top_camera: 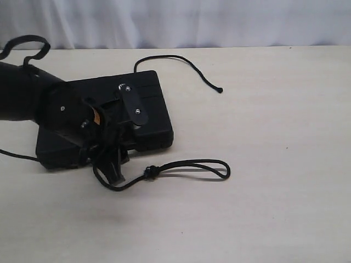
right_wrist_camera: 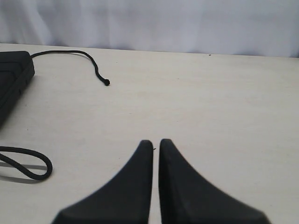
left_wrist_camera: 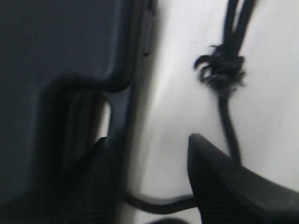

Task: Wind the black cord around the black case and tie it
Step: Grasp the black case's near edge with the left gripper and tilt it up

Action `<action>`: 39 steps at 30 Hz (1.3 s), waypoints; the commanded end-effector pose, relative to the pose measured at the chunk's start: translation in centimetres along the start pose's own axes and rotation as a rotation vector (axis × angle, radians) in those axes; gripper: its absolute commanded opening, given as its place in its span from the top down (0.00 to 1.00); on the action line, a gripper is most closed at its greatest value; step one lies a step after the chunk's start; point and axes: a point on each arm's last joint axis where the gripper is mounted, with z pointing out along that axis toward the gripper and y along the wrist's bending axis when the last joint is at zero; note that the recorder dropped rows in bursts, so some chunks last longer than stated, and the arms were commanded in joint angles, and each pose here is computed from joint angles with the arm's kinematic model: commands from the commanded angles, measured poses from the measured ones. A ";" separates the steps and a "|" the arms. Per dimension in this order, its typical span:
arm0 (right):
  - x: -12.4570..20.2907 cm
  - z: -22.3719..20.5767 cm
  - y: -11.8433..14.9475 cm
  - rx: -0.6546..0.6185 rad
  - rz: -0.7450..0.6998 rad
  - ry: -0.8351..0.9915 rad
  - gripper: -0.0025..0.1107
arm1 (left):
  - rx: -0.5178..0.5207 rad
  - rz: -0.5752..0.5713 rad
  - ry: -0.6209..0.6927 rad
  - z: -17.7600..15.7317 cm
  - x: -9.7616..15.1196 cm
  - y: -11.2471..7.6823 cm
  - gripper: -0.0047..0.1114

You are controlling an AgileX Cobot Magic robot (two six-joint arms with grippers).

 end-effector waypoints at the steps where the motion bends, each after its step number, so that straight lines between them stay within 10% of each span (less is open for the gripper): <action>1: 0.0 0.0 0.0 -0.004 0.005 -0.006 0.94 | -0.075 -0.078 0.024 -0.3 0.8 2.7 0.55; 22: 0.0 0.0 0.0 -0.004 0.005 -0.006 0.94 | -0.030 0.001 0.093 3.7 2.3 2.8 0.71; 31: -0.2 0.0 -0.2 0.021 -0.100 -0.027 0.94 | -0.016 -0.049 0.087 3.6 2.2 2.6 0.96; 39: -0.3 0.0 -0.3 0.039 -0.169 -0.035 0.94 | -0.060 -0.101 -0.013 0.3 0.9 3.1 0.96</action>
